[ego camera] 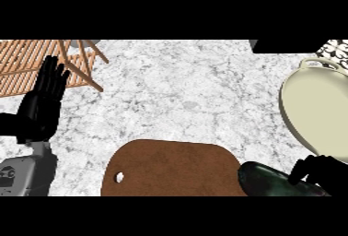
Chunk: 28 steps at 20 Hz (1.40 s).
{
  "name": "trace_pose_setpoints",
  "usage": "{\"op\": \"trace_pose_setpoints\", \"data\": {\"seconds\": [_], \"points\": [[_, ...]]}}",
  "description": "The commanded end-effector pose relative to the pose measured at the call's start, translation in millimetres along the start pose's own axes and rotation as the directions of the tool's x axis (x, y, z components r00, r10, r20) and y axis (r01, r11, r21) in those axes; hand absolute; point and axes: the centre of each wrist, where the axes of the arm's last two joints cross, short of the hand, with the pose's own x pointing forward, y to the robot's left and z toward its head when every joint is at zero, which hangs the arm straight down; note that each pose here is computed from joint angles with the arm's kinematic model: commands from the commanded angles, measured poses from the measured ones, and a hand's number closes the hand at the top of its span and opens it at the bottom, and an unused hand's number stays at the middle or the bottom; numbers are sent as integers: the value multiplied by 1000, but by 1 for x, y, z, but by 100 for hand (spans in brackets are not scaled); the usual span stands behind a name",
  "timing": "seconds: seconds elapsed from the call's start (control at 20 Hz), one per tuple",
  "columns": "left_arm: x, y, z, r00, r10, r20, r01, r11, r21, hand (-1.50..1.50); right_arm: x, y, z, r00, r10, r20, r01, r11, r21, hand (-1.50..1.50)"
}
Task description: Pick the eggplant from the cutting board and place it in the pot
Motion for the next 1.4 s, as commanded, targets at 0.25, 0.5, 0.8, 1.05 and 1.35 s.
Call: {"op": "trace_pose_setpoints", "data": {"seconds": [0.25, 0.5, 0.8, 1.05, 1.35], "points": [[-2, -4, -6, 1000, -3, 13, 3, 1000, 2, 0, -96, -26, -37, 986, 50, -161, -48, 999, 14, 150], [-3, -7, -9, 1000, -2, 6, 2, 1000, -1, 0, -166, -43, -59, 985, 3, -174, -6, 1000, -16, 150], [13, -8, -17, 1000, 20, 6, -20, 1000, -14, 0, -249, -31, -74, 985, -13, -172, 18, 1000, 26, 150], [5, -11, -6, 1000, 9, 5, -8, 999, -43, 0, -291, -17, -94, 987, 18, -158, -9, 998, 55, 150], [-3, -5, -3, 1000, -13, 6, 13, 999, -31, 0, -307, 29, -102, 979, 42, -198, -18, 992, 121, 150]]}}
